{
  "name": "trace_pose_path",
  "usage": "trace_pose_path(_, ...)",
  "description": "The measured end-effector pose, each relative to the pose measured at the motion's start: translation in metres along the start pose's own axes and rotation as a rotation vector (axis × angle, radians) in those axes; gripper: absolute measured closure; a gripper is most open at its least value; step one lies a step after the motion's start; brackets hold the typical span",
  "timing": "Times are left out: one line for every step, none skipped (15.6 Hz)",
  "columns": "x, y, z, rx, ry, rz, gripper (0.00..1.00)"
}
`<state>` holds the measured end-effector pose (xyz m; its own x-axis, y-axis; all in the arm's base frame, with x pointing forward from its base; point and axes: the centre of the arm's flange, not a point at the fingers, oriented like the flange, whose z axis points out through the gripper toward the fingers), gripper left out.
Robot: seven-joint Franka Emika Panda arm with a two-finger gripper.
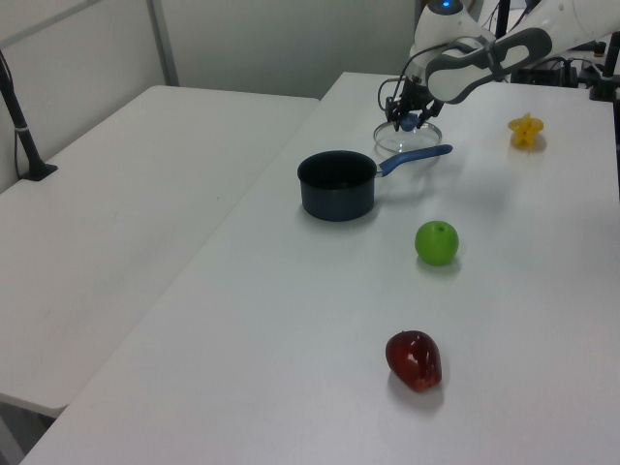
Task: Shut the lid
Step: 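Lift the glass lid and carry it over the black saucepan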
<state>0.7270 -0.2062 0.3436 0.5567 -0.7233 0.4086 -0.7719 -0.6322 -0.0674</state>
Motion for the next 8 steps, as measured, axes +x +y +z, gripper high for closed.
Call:
trace_pose_path(0.005,0.001,-0.004,0.002,0.010,0.004,0.42)
trace_pose_path(0.009,0.001,-0.010,0.006,0.021,0.007,0.42)
trace_pose_path(0.015,0.000,-0.017,0.013,0.035,0.010,0.42)
trace_pose_path(0.019,-0.001,-0.025,0.017,0.045,0.011,0.42)
trace_pose_path(0.021,-0.003,-0.033,0.013,0.047,0.011,0.42)
trace_pose_path(0.023,-0.006,-0.042,0.005,0.044,0.012,0.42)
trace_pose_path(0.023,-0.010,-0.050,-0.004,0.033,0.016,0.42)
trace_pose_path(0.022,-0.016,-0.059,-0.010,0.021,0.020,0.42)
